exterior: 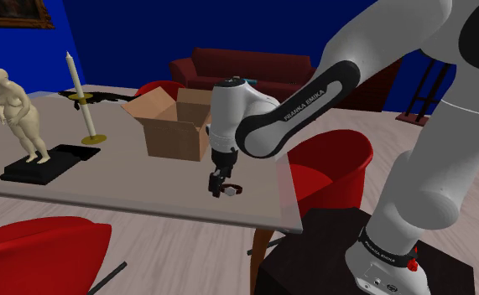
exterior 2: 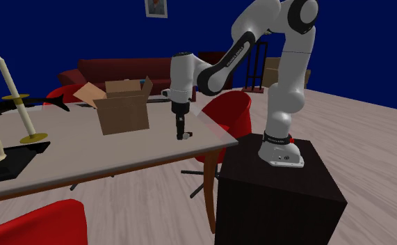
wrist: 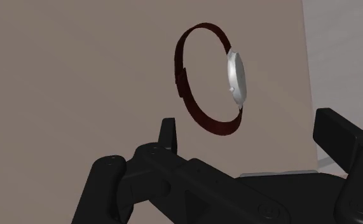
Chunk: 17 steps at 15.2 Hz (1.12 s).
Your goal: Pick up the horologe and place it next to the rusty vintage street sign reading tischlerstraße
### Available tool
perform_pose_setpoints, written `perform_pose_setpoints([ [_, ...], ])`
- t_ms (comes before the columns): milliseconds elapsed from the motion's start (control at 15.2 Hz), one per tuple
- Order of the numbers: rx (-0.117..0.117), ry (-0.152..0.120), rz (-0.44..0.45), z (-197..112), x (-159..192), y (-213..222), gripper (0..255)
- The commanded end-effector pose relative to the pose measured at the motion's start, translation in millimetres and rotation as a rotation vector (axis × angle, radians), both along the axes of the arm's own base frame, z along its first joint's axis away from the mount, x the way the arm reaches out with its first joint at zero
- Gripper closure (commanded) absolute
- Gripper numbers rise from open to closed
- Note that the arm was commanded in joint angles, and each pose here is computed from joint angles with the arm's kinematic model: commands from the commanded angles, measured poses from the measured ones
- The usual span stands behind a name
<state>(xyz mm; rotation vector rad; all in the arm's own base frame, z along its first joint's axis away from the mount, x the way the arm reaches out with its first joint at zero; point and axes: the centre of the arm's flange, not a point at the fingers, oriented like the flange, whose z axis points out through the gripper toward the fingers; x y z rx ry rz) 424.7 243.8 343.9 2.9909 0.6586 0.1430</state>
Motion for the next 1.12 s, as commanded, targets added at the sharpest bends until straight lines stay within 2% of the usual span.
perform_pose_setpoints([
  [0,0.000,0.000,0.000,-2.1,0.2,0.0,0],
  [330,0.000,0.000,0.000,-2.1,0.2,0.0,0],
  [396,0.000,0.000,0.000,-2.1,0.2,0.0,255],
  [1056,0.000,0.000,0.000,3.2,0.2,0.0,255],
])
